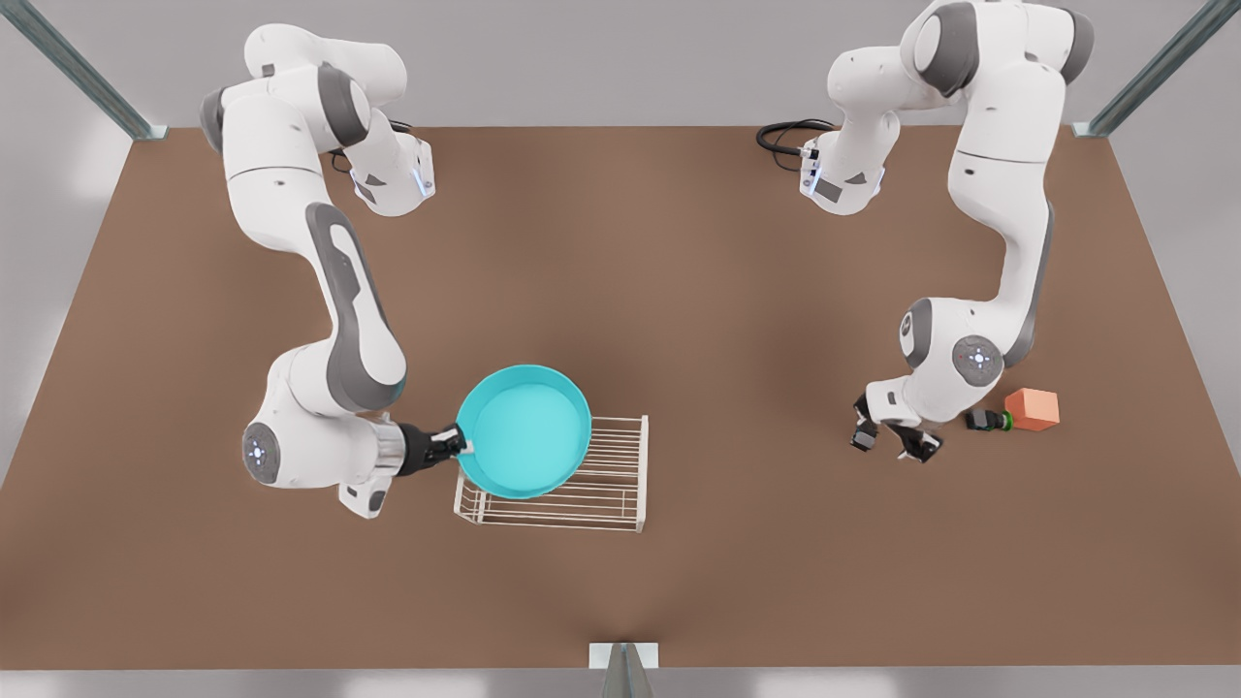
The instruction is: Place the plate on the shelf with right arm and place the red button switch in the plate with left arm
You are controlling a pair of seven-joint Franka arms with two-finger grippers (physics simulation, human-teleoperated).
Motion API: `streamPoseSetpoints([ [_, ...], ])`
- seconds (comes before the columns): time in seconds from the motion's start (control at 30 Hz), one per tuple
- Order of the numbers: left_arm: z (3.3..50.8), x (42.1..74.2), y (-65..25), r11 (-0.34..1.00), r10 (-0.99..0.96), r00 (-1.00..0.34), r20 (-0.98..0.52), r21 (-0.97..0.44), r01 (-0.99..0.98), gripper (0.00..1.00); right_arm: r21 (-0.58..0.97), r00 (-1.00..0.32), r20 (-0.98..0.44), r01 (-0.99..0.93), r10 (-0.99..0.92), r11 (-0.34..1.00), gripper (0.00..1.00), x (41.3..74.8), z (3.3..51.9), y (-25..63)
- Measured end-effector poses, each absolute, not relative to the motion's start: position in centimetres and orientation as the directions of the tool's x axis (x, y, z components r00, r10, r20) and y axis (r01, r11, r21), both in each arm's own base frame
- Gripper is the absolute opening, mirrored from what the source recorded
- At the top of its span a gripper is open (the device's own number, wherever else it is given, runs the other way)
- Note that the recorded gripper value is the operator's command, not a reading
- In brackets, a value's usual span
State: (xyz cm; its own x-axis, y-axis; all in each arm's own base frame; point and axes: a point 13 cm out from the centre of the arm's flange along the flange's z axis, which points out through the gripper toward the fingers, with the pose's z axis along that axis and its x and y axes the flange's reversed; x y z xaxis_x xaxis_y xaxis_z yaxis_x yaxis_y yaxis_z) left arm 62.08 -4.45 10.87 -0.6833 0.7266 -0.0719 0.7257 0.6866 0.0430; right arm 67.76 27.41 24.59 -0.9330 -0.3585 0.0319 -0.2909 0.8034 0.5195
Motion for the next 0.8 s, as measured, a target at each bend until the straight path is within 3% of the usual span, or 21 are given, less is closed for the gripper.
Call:
streamPoseSetpoints([
  [0.3, 6.0, 59.5, -3.2, 0.711, 0.703, -0.707, -0.081, 0.041, 0.702, 1.0, 0.517, -0.963, 0.027, -0.215, -0.267, 0.828, 0.25, 68.9, 22.2, 30.6],
  [0.33, 5.4, 58.8, -3.6, 0.713, 0.701, -0.709, -0.08, 0.036, 0.701, 1.0, 0.513, -0.966, 0.026, -0.208, -0.257, 0.833, 0.29, 69.1, 22.0, 30.5],
  [0.37, 5.1, 58.5, -3.9, 0.716, 0.698, -0.712, -0.083, 0.037, 0.697, 1.0, 0.511, -0.969, 0.025, -0.2, -0.247, 0.836, 0.85, 69.2, 21.9, 30.4],
  [0.4, 5.0, 58.6, -4.0, 0.72, 0.693, -0.715, -0.09, 0.042, 0.693, 1.0, 0.509, -0.971, 0.024, -0.194, -0.239, 0.839, 1.0, 69.4, 21.9, 30.4],
  [0.5, 5.3, 59.4, -4.0, 0.732, 0.68, -0.724, -0.114, 0.059, 0.679, 1.0, 0.507, -0.977, 0.009, -0.179, -0.213, 0.843, 1.0, 69.9, 23.0, 30.1],
  [0.6, 5.0, 59.6, -3.8, 0.744, 0.667, -0.735, -0.122, 0.065, 0.665, 1.0, 0.488, -0.983, -0.06, -0.181, -0.174, 0.854, 1.0, 70.7, 31.5, 26.5],
  [0.7, 4.6, 59.6, -3.3, 0.757, 0.653, -0.747, -0.123, 0.065, 0.65, 1.0, 0.371, -0.978, -0.082, -0.207, -0.19, 0.905, 1.0, 68.1, 39.8, 19.9],
  [0.8, 3.9, 59.4, -3.1, 0.766, 0.642, -0.758, -0.12, 0.061, 0.64, 1.0, 0.149, -0.982, 0.062, -0.168, -0.179, 0.975, 1.0, 63.9, 36.1, 9.0],
])
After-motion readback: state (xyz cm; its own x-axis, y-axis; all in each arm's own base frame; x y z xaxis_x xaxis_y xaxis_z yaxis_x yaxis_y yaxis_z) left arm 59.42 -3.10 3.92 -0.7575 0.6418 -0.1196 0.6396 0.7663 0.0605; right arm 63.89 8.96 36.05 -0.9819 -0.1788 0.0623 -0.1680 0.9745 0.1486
